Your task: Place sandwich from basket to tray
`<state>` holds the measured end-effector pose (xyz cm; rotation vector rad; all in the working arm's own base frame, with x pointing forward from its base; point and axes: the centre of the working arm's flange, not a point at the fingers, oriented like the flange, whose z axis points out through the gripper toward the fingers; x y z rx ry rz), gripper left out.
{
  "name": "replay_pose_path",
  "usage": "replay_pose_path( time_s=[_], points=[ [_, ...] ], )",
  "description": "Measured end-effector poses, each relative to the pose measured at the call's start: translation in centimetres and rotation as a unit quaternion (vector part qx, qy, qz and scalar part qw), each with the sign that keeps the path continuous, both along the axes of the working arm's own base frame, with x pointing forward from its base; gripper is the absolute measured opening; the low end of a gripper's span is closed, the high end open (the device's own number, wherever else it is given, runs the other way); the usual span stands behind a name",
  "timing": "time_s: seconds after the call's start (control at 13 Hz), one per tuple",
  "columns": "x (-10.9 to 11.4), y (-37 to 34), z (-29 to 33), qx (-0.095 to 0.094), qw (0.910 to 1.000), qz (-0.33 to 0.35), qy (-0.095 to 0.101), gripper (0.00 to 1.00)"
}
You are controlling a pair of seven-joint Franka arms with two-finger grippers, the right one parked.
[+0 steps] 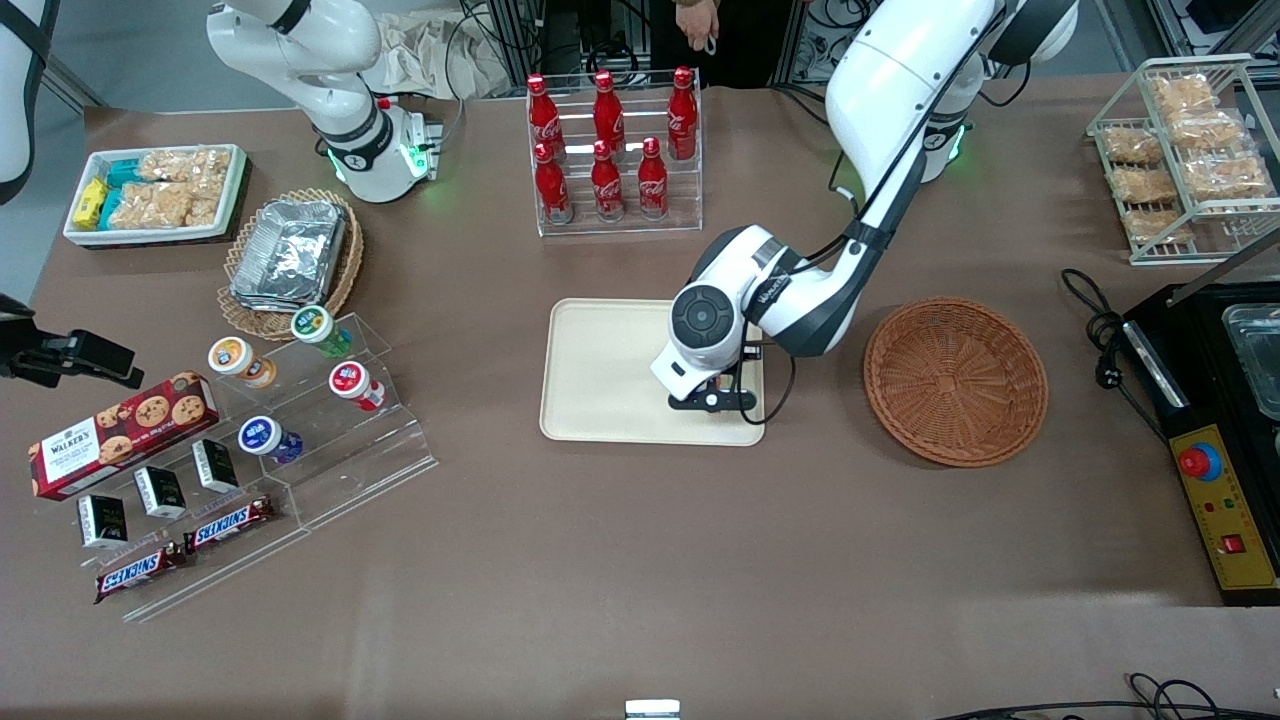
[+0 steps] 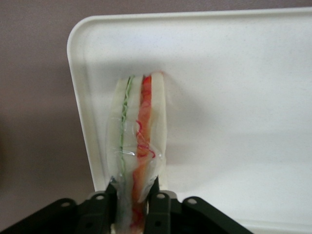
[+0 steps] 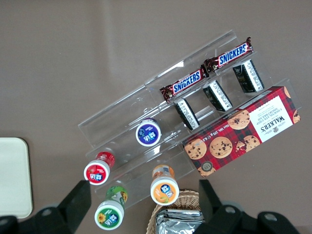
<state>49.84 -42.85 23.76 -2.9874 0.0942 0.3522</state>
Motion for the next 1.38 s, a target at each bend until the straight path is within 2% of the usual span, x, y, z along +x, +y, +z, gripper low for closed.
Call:
replay_pose_path(
  time_s=[0.31, 0.46, 0.62, 0.85, 1.08, 1.38],
  points=[
    [0.6, 0.8, 0.1, 0.013, 0.9998, -0.002, -0.013, 0.77],
    [2.7, 2.6, 3.9, 0.021, 0.9994, 0.015, -0.023, 0.97],
    [6.4, 8.0, 10.4, 0.022, 0.999, 0.025, -0.03, 1.0],
    [11.3, 20.4, 18.3, -0.001, 0.9989, 0.017, -0.043, 1.0],
    [13.2, 30.0, 22.0, -0.011, 0.9987, 0.01, -0.048, 1.0],
    [14.8, 37.6, 27.7, -0.014, 0.9964, 0.01, -0.083, 1.0]
  ],
)
